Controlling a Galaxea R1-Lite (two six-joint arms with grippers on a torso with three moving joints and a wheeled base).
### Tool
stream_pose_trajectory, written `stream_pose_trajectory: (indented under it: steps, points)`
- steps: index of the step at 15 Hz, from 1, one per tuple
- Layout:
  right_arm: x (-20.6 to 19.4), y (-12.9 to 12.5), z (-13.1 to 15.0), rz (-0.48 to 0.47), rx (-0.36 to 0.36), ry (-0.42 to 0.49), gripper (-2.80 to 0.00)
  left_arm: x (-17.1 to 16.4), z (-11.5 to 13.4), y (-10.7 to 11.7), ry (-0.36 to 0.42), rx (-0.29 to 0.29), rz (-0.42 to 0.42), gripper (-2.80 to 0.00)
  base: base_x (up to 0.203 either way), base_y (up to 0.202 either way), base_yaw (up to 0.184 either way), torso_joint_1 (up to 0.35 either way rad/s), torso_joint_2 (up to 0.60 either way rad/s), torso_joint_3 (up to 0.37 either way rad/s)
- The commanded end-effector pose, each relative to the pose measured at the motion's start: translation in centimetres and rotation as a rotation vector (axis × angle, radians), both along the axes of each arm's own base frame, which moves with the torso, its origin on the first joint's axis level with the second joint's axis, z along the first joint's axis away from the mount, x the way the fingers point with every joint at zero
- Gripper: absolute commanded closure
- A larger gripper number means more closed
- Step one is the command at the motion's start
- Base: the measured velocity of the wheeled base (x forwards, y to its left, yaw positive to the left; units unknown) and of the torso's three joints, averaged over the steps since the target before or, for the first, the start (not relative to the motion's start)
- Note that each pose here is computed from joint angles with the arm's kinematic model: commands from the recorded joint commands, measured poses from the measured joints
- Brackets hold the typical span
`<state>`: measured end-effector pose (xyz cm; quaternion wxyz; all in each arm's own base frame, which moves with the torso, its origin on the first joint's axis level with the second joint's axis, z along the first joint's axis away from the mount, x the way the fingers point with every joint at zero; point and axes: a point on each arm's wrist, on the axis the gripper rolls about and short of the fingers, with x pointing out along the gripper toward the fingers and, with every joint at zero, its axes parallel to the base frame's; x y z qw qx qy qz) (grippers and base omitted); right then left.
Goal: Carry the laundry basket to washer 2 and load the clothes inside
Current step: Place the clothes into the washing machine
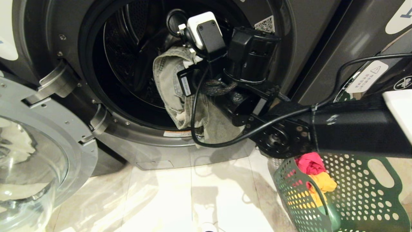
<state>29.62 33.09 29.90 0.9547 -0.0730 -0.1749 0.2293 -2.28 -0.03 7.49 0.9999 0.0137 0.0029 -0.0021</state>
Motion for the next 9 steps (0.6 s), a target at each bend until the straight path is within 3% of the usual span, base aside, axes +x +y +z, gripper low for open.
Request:
stream_pose_trajectory:
  steps: [1,5,9]
  points:
    - [2.6,2.8,-2.7,-0.037,0.01,-0.009,0.0,0.0,0.0,0.0,0.002,0.0,-0.001,0.0,0.0,0.0,0.0,0.0,0.0,0.0]
    - [3.1,2.9,-2.8,-0.092,0.059,-0.123,0.0,0.0,0.0,0.0,0.002,0.0,0.001,0.0,0.0,0.0,0.0,0.0,0.0,0.0]
    - [2.3,2.7,-1.8,-0.106,0.174,-0.262,0.0,0.0,0.0,0.0,0.002,0.0,0.0,0.0,0.0,0.0,0.0,0.0,0.0,0.0]
